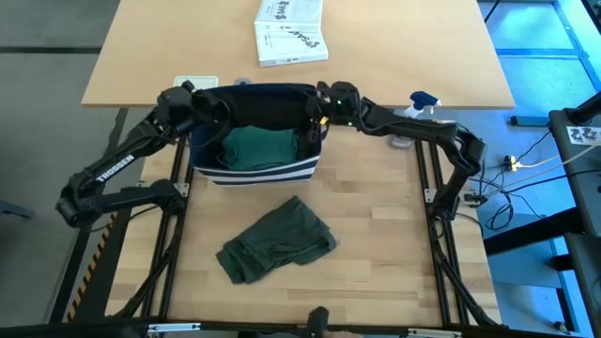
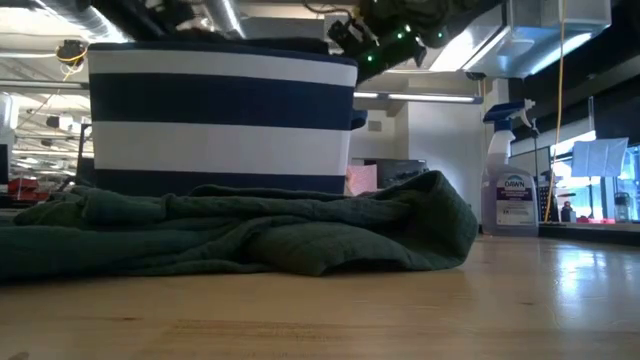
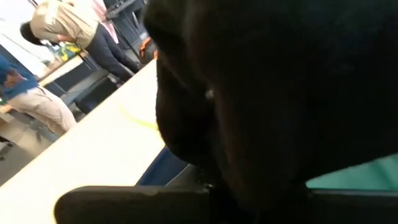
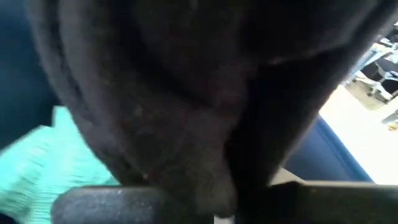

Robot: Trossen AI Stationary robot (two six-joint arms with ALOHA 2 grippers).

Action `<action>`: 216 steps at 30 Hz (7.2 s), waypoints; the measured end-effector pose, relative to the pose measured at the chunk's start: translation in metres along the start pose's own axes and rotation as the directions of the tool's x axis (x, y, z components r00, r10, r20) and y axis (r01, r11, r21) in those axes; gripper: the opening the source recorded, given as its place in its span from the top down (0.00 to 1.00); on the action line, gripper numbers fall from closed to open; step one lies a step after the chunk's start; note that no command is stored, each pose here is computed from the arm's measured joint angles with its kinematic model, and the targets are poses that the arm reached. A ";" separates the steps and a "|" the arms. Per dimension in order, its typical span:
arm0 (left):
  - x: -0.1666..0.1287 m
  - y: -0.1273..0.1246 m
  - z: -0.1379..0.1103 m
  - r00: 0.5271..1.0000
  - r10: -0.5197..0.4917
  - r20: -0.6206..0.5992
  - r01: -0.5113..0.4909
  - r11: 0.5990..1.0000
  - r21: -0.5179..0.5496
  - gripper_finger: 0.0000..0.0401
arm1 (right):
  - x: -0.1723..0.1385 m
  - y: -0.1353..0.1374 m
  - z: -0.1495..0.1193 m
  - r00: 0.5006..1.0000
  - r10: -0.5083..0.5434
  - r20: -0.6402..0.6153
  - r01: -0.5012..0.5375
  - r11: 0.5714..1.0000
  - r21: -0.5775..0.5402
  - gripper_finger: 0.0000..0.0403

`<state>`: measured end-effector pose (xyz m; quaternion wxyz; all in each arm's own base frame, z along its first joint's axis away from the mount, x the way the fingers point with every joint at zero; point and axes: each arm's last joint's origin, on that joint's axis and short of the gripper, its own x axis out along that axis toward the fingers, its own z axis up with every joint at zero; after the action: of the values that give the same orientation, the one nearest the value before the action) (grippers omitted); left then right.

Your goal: Fold Laundry from Bin

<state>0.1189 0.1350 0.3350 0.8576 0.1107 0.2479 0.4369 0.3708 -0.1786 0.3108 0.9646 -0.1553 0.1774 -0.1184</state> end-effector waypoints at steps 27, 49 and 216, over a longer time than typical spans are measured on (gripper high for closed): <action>0.045 0.009 -0.013 0.999 -0.035 -0.020 0.039 0.977 0.210 0.97 | -0.004 -0.014 -0.005 0.993 -0.106 -0.051 0.093 0.972 -0.214 0.69; 0.026 -0.046 -0.037 0.843 -0.413 -0.345 0.505 0.829 0.242 0.86 | -0.057 -0.017 0.035 0.991 -0.131 0.032 0.134 0.973 -0.190 0.58; -0.131 -0.252 -0.195 0.424 -0.906 0.009 0.382 0.170 -0.908 0.52 | -0.047 0.200 -0.139 0.745 0.659 -0.098 -0.462 0.618 0.636 0.58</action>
<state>0.1274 -0.1246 0.1097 0.7862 -0.5512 0.2717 0.0654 0.3098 -0.0159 0.1330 0.9083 0.2287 0.3283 0.1223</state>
